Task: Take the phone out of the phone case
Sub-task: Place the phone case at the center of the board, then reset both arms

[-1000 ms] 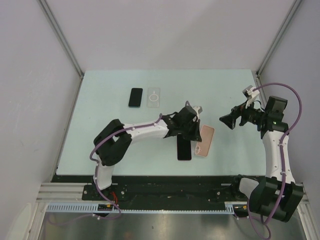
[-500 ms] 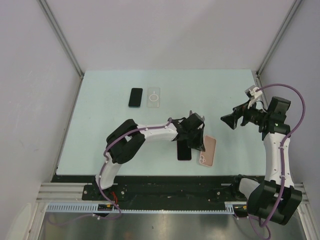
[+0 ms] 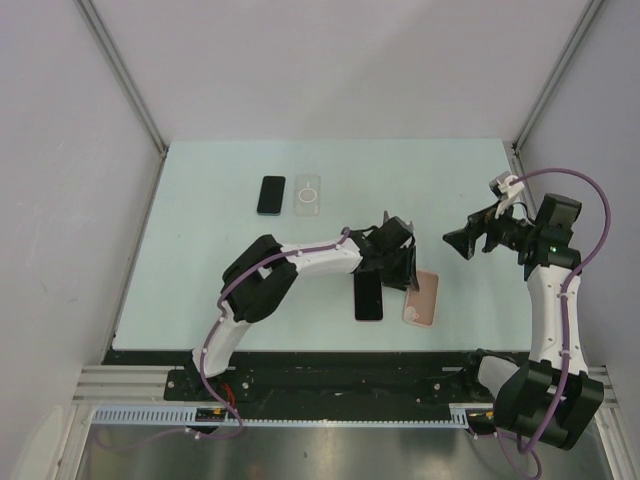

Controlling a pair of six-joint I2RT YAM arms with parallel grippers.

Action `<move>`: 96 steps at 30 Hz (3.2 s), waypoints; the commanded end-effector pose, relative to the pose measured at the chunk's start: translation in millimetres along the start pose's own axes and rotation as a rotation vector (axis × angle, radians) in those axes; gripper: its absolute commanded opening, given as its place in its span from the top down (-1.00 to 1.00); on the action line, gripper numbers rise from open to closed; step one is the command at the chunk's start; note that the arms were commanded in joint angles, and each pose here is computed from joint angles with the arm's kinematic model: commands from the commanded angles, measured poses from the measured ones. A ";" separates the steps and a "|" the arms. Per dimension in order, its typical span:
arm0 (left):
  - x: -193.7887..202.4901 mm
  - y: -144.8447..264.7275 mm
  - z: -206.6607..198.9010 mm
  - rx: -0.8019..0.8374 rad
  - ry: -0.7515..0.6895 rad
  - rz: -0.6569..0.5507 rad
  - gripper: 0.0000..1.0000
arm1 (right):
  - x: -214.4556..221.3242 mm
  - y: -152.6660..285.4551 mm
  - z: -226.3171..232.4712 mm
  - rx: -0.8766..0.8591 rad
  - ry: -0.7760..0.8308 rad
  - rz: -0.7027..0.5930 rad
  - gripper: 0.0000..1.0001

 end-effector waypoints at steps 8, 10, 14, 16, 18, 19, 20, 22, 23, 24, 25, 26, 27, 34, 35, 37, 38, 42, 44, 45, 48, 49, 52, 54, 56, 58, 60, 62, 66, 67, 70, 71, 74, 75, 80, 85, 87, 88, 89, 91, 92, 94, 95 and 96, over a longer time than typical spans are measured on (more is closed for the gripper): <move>-13.2 29.1 -18.6 0.047 -0.049 -0.072 -0.18 | 53.0 7.6 -13.5 0.115 0.030 0.307 -0.99; -17.4 41.2 -25.9 0.070 -0.076 -0.100 -0.19 | 69.3 6.7 -16.0 0.147 0.023 0.383 -0.99; -32.8 69.2 -37.1 0.112 -0.117 -0.159 -0.23 | 91.6 -2.4 -15.2 0.154 0.045 0.497 -0.99; -43.8 84.4 -36.7 0.124 -0.123 -0.195 -0.25 | 101.1 -4.5 -14.5 0.167 0.038 0.546 -0.99; -58.0 106.3 -34.8 0.134 -0.130 -0.251 -0.28 | 106.9 -11.2 -12.9 0.174 0.065 0.602 -0.99; -62.6 110.8 -29.9 0.129 -0.150 -0.271 -0.30 | 114.3 -12.7 -10.6 0.174 0.066 0.632 -1.00; -68.0 119.2 -28.1 0.136 -0.158 -0.292 -0.31 | 117.0 -16.0 -11.8 0.185 0.082 0.645 -0.99; -86.6 137.8 -17.1 0.143 -0.194 -0.349 -0.32 | 123.2 -21.6 -9.8 0.203 0.101 0.693 -0.99; -93.2 143.8 -11.5 0.130 -0.210 -0.374 -0.36 | 125.1 -24.8 -10.9 0.207 0.107 0.704 -1.00; -107.0 156.4 -0.1 0.114 -0.221 -0.415 -0.36 | 126.6 -26.2 -12.2 0.219 0.115 0.722 -0.99; -112.8 161.1 6.7 0.110 -0.229 -0.430 -0.37 | 127.2 -29.1 -11.2 0.220 0.121 0.731 -1.00; -118.1 166.8 12.7 0.111 -0.237 -0.436 -0.38 | 128.2 -30.9 -12.9 0.232 0.129 0.736 -1.00; -130.6 176.9 27.6 0.096 -0.222 -0.461 -0.40 | 132.1 -31.5 -15.6 0.252 0.132 0.766 -0.99; -142.8 229.2 78.5 0.058 -0.201 -0.540 -0.92 | 148.0 -43.2 -19.5 0.284 0.174 0.840 -0.99; -141.6 233.1 82.3 0.054 -0.203 -0.544 -0.94 | 148.9 -46.0 -18.0 0.277 0.175 0.841 -0.99; -139.1 241.8 93.1 0.033 -0.204 -0.560 -1.00 | 152.2 -50.3 -18.6 0.283 0.178 0.853 -1.00; -137.3 252.7 90.9 0.038 -0.218 -0.582 -1.00 | 152.3 -53.5 -17.3 0.284 0.183 0.853 -1.00; -131.4 279.4 96.5 0.027 -0.267 -0.635 -0.99 | 149.1 -60.2 -18.4 0.312 0.207 0.837 -1.00; -124.9 286.3 100.4 0.028 -0.279 -0.642 -1.00 | 146.7 -63.6 -18.9 0.324 0.220 0.822 -0.99; -122.3 297.0 100.4 0.026 -0.304 -0.666 -1.00 | 145.8 -64.9 -19.2 0.329 0.221 0.817 -0.99; -111.7 307.5 107.5 0.008 -0.329 -0.684 -0.99 | 143.9 -69.3 -20.8 0.341 0.239 0.803 -0.99; -107.2 305.7 111.9 0.001 -0.332 -0.676 -0.99 | 142.6 -70.8 -21.3 0.344 0.247 0.794 -0.99; -98.2 311.6 120.5 -0.025 -0.355 -0.688 -1.00 | 141.0 -75.2 -21.6 0.340 0.255 0.786 -0.99; -92.4 313.5 126.4 -0.046 -0.366 -0.694 -1.00 | 138.4 -78.7 -20.7 0.334 0.262 0.779 -1.00; -90.1 315.9 130.9 -0.064 -0.381 -0.700 -1.00 | 135.2 -82.0 -19.9 0.327 0.264 0.768 -1.00; -86.2 320.6 133.1 -0.078 -0.393 -0.716 -1.00 | 134.2 -84.8 -18.1 0.314 0.262 0.763 -0.99; -83.0 323.8 137.8 -0.090 -0.395 -0.724 -1.00 | 134.1 -88.0 -17.7 0.306 0.254 0.764 -0.99; -79.5 330.4 138.5 -0.098 -0.411 -0.743 -1.00 | 133.5 -90.0 -18.0 0.314 0.264 0.769 -1.00; -71.2 335.7 146.1 -0.138 -0.433 -0.762 -1.00 | 130.6 -91.7 -19.1 0.324 0.273 0.757 -1.00; -70.2 337.0 148.5 -0.163 -0.432 -0.773 -1.00 | 128.5 -91.4 -19.2 0.327 0.277 0.750 -1.00; -65.9 342.8 154.9 -0.223 -0.465 -0.797 -1.00 | 118.4 -85.9 -21.1 0.350 0.287 0.718 -1.00; -64.9 344.8 158.1 -0.254 -0.487 -0.801 -1.00 | 113.9 -83.3 -22.4 0.365 0.287 0.702 -1.00; -59.8 355.8 168.9 -0.372 -0.519 -0.841 -1.00 | 93.0 -64.3 -32.2 0.433 0.235 0.623 -0.99; -55.6 359.5 171.7 -0.396 -0.530 -0.853 -1.00 | 88.0 -52.5 -38.9 0.469 0.202 0.600 -1.00; -42.9 374.6 192.4 -0.503 -0.548 -0.884 -1.00 | 52.2 -6.4 -43.1 0.533 0.155 0.389 -1.00; -19.5 386.1 215.7 -0.635 -0.560 -0.906 -1.00 | 25.3 39.8 -22.9 0.645 0.118 0.230 -1.00; -12.0 385.7 223.3 -0.630 -0.561 -0.907 -0.99 | 14.3 53.1 -10.4 0.702 0.096 0.157 -0.99; -9.9 391.2 229.9 -0.642 -0.533 -0.924 -1.00 | 12.2 59.2 -7.2 0.734 0.077 0.134 -1.00; -7.0 394.8 232.0 -0.643 -0.524 -0.939 -1.00 | 9.7 63.0 -1.8 0.748 0.052 0.102 -1.00; -2.8 400.5 243.4 -0.637 -0.483 -0.953 -1.00 | 4.9 73.1 12.5 0.769 0.066 0.035 -1.00; -1.3 403.1 245.3 -0.634 -0.477 -0.961 -1.00 | 3.5 77.3 16.1 0.785 0.072 0.010 -0.99; 1.5 407.5 251.6 -0.638 -0.464 -0.971 -1.00 | 0.0 86.7 30.2 0.818 0.100 -0.060 -0.99; 2.5 410.1 251.5 -0.644 -0.468 -0.987 -1.00 | -0.4 90.0 34.2 0.833 0.111 -0.079 -1.00; 4.9 409.3 253.6 -0.650 -0.462 -0.987 -1.00 | -1.0 93.1 38.5 0.845 0.121 -0.098 -0.99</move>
Point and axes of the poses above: each gripper's point midway between its finger pads, its own y axis back along the fingers, its own z axis along the line the jaws close on, x = y × z, the point moved 8 cm from there along y, back along the fingers, and after that the axes turned 2 degrees about y, right-handed, at the moved point
